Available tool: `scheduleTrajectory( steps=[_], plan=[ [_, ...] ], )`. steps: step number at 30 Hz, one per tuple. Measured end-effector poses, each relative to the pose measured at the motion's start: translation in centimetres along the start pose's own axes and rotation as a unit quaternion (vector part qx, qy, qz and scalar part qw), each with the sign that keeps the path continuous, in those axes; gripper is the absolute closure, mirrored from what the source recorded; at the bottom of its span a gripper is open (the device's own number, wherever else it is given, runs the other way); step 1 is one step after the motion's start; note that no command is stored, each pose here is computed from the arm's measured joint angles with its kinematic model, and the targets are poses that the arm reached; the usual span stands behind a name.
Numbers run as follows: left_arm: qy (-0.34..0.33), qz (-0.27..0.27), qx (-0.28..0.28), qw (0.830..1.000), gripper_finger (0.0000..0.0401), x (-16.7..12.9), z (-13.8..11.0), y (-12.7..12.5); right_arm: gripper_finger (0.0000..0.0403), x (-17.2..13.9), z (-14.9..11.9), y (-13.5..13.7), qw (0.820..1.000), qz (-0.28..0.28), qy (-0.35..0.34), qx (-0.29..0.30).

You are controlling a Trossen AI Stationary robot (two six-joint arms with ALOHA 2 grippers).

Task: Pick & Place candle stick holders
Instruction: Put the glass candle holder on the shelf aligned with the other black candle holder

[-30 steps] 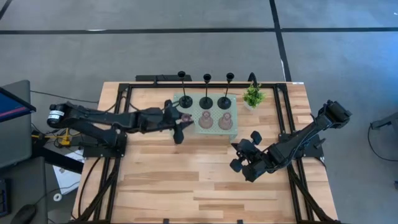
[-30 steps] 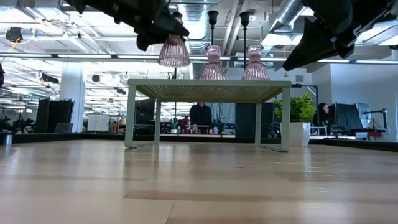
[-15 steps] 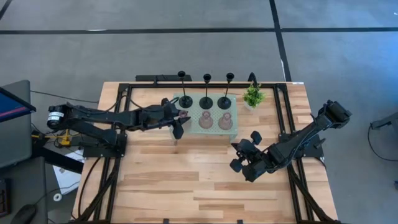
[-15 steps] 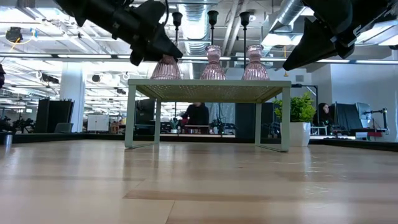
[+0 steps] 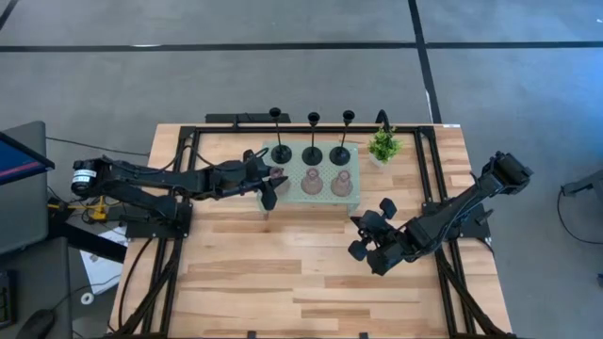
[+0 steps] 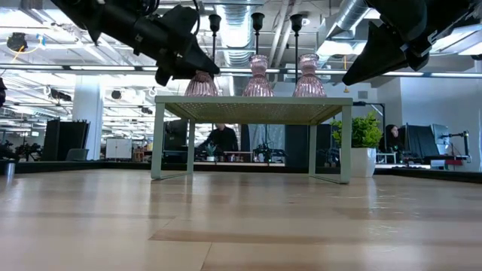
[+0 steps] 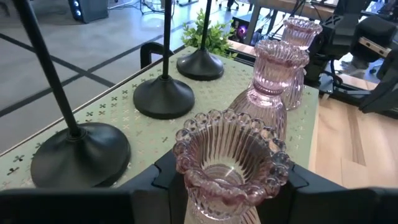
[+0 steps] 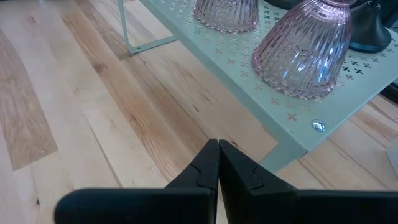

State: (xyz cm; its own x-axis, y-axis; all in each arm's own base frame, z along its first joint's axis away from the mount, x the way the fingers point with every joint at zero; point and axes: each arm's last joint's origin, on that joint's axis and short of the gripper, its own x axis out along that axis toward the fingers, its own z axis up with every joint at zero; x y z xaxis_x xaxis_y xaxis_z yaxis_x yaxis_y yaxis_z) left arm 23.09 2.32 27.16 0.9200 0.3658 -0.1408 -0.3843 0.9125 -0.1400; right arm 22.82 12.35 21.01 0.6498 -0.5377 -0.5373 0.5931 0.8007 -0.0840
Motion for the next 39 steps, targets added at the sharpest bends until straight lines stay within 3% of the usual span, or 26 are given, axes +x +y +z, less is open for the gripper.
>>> scheduleTrajectory(
  steps=[32,39],
  plan=[
    [-0.012,-0.004,-0.014,1.000,0.0253,0.03,0.10,0.10,0.0403,0.00,0.00,0.00,1.000,0.000,0.000,0.000],
    [-0.013,-0.003,-0.014,1.000,0.0231,0.03,0.11,0.10,0.0403,0.00,0.00,0.00,1.000,0.000,0.000,0.001]
  ],
)
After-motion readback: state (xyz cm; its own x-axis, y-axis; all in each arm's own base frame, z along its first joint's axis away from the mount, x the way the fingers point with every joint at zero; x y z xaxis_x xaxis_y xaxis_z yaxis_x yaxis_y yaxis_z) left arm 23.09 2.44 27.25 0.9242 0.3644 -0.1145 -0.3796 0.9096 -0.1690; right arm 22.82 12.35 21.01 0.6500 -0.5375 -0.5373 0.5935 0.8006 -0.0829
